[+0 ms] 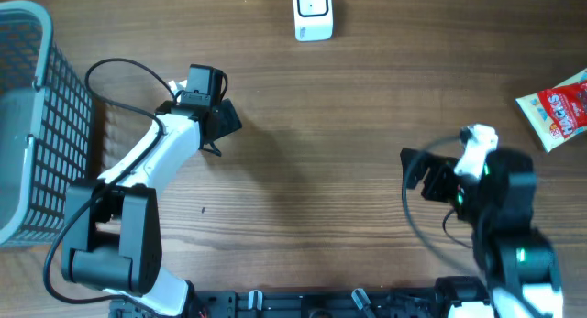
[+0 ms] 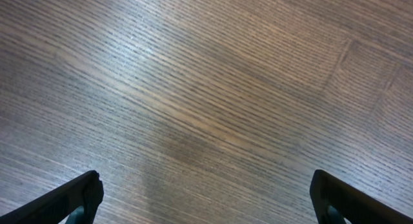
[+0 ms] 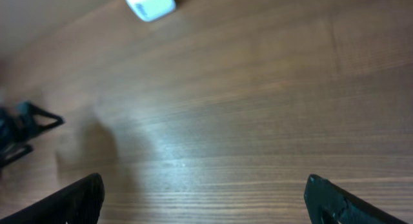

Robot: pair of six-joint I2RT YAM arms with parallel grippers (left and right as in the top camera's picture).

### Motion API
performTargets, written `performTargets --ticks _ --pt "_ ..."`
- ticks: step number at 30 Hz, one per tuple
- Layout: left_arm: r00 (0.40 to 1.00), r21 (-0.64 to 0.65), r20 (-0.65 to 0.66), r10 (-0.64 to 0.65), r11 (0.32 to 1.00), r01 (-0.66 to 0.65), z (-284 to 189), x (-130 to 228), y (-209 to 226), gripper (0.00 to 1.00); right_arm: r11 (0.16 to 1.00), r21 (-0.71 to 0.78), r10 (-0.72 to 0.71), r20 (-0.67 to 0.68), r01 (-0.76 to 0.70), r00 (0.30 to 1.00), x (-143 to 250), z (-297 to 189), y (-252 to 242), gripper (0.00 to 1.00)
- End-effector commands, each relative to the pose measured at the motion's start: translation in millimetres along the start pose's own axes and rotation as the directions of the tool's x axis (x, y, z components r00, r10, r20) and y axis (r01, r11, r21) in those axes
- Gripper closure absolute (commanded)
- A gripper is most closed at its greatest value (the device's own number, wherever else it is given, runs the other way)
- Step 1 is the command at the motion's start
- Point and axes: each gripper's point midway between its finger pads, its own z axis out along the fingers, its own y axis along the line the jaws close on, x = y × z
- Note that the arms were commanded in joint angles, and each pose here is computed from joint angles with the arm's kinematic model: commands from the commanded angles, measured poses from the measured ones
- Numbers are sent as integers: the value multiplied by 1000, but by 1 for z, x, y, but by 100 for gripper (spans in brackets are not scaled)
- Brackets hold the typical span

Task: Scan the item barcode

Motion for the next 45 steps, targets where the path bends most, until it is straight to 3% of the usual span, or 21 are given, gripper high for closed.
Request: performTargets --ticks 1,9,13,19,45 --pt "999 0 31 -11 1000 11 -6 -9 0 0 982 -125 -127 100 139 987 18 -10 14 0" --pt "999 0 31 -11 1000 11 -6 -9 0 0 946 -222 -164 298 236 940 36 -1 17 0" --pt "999 0 31 -11 1000 11 -6 -9 0 0 927 -229 -179 427 297 887 33 -3 17 0" --pt "999 0 31 -11 1000 11 -6 -9 0 0 931 -186 -178 518 313 836 19 -7 14 0" --pt "999 0 31 -11 1000 11 -6 -9 0 0 972 65 -212 645 225 734 -11 -10 -37 0"
